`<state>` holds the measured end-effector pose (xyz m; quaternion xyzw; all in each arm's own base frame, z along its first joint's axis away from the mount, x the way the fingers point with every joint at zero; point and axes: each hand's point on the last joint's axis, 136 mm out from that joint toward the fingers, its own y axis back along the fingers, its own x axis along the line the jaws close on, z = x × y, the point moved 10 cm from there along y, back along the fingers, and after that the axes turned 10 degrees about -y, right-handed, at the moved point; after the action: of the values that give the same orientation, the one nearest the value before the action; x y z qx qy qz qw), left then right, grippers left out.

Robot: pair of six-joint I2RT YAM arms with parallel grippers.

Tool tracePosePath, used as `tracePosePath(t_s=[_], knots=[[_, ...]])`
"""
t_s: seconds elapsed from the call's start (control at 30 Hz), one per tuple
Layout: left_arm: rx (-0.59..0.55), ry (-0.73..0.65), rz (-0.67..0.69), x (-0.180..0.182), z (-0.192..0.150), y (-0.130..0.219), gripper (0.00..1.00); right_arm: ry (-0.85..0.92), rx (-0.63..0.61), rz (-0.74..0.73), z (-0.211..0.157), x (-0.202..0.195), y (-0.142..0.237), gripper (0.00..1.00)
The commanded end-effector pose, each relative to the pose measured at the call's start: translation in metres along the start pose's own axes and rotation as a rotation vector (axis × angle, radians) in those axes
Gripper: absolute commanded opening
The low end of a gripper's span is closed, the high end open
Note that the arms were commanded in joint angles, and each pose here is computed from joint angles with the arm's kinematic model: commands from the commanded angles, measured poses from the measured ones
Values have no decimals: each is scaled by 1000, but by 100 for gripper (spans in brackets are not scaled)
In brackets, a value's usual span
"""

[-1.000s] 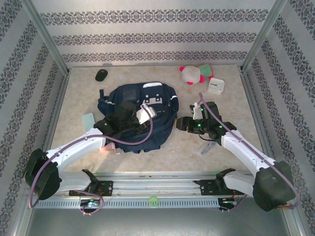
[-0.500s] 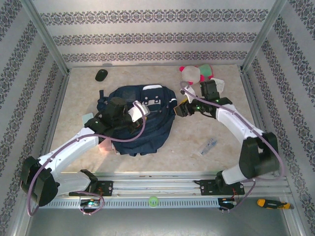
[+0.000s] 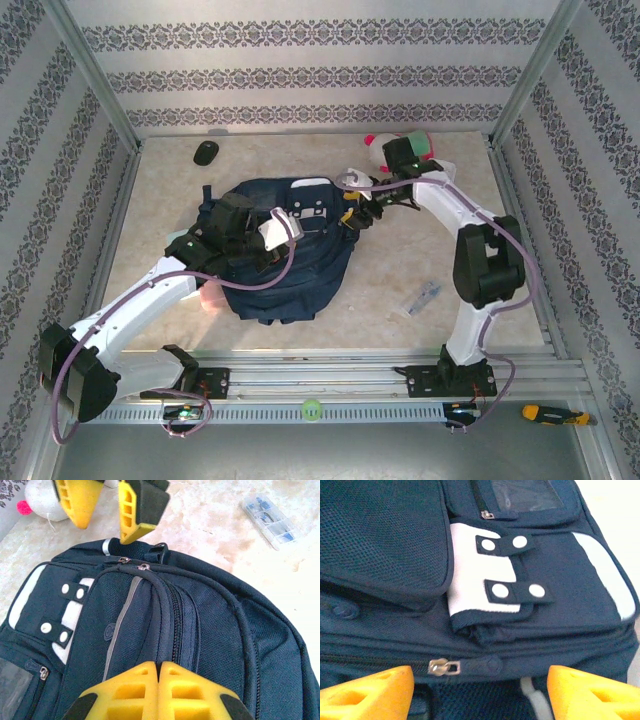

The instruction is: Pack books, pencil case, and school supplies into a backpack

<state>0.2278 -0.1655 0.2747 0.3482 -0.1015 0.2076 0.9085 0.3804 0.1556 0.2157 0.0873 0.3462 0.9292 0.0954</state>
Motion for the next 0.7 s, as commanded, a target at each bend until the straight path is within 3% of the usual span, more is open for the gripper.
tracePosePath(t_s=[0.0, 0.27, 0.43, 0.67], knots=[[-88, -66, 4, 7, 16, 13, 0, 135, 106, 130, -8, 12, -15, 69], [-57, -81, -52, 10, 15, 0, 0, 192, 178, 218, -8, 5, -40, 66], [-43, -91, -39, 14, 15, -6, 0, 159, 261, 278, -13, 11, -36, 58], [-45, -89, -43, 17, 15, -11, 0, 110, 308, 284, -18, 13, -22, 27]])
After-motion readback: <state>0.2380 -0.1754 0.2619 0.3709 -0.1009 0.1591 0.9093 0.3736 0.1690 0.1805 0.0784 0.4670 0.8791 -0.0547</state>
